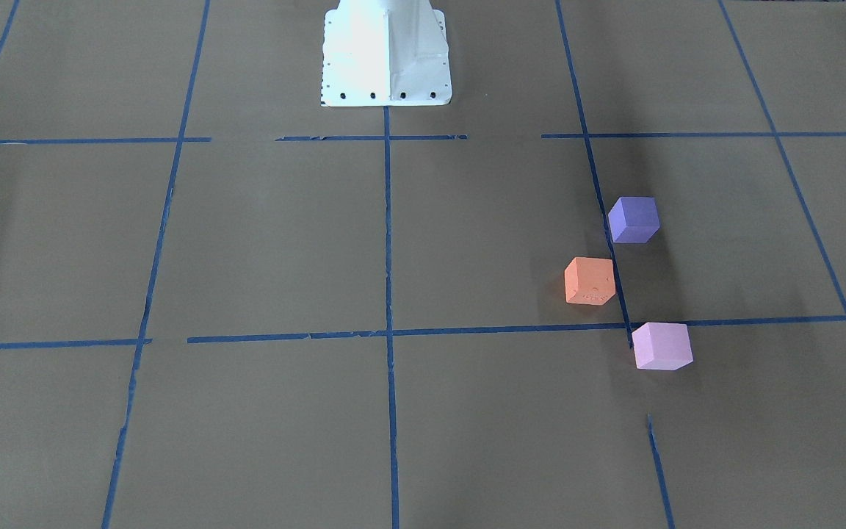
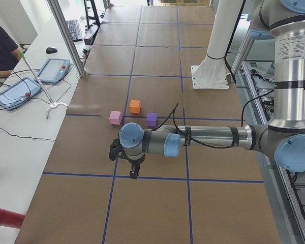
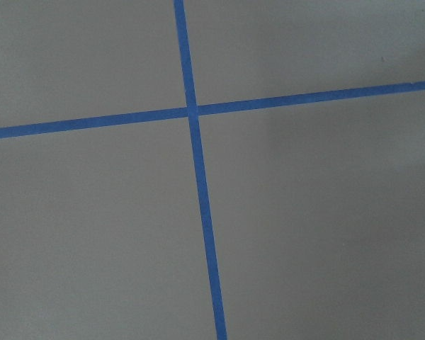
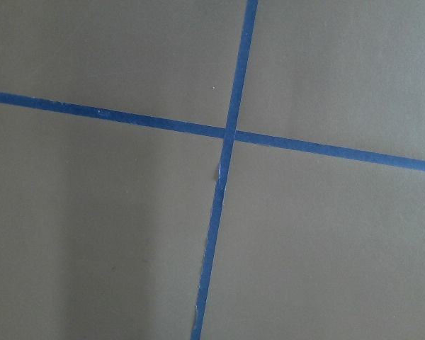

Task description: Arrange blocks in a line

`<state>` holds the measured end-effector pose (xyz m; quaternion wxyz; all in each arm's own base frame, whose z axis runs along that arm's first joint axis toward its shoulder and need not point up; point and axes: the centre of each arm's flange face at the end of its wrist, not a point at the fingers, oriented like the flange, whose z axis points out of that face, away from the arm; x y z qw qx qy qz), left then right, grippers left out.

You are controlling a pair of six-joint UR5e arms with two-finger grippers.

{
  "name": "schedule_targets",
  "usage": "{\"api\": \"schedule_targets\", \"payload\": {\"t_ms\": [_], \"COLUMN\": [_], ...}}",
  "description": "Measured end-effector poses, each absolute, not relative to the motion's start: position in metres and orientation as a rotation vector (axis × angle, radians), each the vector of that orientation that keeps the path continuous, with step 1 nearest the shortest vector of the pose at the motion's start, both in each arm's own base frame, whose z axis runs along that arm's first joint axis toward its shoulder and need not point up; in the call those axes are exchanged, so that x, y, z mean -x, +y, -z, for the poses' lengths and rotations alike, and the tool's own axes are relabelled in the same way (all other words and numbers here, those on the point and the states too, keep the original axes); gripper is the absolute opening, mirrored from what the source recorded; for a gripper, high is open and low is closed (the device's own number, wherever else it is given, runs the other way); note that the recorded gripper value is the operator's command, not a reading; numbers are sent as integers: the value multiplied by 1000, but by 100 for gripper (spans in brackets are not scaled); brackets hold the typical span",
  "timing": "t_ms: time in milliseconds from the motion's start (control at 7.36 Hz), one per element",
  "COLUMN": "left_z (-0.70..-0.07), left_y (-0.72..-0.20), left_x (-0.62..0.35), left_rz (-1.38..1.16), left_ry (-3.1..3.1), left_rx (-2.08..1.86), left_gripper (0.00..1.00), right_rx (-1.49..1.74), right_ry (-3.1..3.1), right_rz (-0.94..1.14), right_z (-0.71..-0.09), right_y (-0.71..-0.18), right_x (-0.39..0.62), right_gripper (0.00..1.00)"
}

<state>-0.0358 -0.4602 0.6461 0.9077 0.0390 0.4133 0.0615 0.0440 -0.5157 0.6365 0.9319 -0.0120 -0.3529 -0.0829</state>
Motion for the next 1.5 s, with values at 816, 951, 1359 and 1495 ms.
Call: {"api": "schedule_targets", "payload": {"t_ms": [816, 951, 1359, 1495], "left_z": [-645, -628, -550, -527], "left_y": [-458, -468, -524, -536], "left_x": [44, 42, -5, -30], "left_rz": [-147, -165, -252, -248], "left_ry": [814, 803, 756, 752], "left_rx": [-103, -137, -236, -244], "left_gripper": [100, 100, 100, 100], "right_rx": [25, 25, 25, 25], "right_ry": [-722, -722, -722, -722], "right_rz": [169, 169, 169, 169], "right_z": [-637, -637, -637, -637], "right_y": [-515, -515, -515, -515], "right_x": [-44, -44, -44, -44], "right_gripper": [100, 100, 100, 100]}}
